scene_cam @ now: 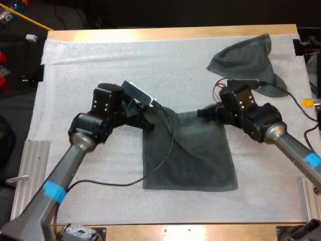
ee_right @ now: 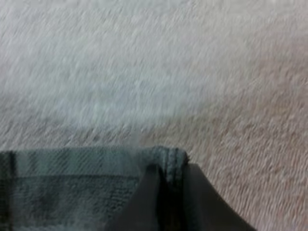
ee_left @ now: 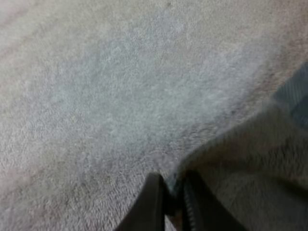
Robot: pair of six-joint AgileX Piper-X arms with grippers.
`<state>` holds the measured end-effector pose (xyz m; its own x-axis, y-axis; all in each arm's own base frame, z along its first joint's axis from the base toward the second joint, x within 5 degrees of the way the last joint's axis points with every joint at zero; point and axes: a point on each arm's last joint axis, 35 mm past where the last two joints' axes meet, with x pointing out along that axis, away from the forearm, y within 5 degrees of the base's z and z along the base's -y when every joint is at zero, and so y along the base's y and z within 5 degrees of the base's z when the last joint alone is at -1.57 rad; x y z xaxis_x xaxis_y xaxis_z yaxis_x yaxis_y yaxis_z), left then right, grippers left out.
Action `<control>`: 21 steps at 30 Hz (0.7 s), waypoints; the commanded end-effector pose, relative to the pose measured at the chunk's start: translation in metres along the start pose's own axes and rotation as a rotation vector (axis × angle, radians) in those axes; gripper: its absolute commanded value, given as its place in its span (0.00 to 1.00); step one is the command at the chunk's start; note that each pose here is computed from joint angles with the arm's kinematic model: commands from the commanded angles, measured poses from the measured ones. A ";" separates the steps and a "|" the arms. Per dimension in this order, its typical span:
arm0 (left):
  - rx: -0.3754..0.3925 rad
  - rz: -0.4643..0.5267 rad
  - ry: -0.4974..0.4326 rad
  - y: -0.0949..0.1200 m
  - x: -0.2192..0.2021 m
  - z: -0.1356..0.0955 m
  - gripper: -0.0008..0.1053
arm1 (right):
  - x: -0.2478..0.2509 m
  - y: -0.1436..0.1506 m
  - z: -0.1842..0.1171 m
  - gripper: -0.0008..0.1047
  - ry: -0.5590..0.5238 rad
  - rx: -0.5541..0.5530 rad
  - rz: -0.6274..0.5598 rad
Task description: Pick towel from pile, fold and stack
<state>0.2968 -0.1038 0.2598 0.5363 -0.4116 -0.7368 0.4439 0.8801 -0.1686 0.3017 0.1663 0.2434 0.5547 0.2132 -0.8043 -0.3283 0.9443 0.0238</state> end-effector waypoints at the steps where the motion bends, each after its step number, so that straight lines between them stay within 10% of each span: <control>1: 0.002 -0.006 -0.025 0.003 0.005 0.004 0.01 | 0.002 -0.005 0.005 0.01 -0.028 0.018 -0.014; 21: -0.024 0.002 -0.021 0.013 0.038 0.003 0.06 | 0.023 -0.023 0.012 0.05 -0.088 0.063 -0.095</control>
<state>0.3238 -0.1093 0.2278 0.5435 -0.4147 -0.7298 0.4309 0.8840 -0.1814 0.3283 0.1535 0.2278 0.6260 0.1423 -0.7668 -0.2353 0.9718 -0.0118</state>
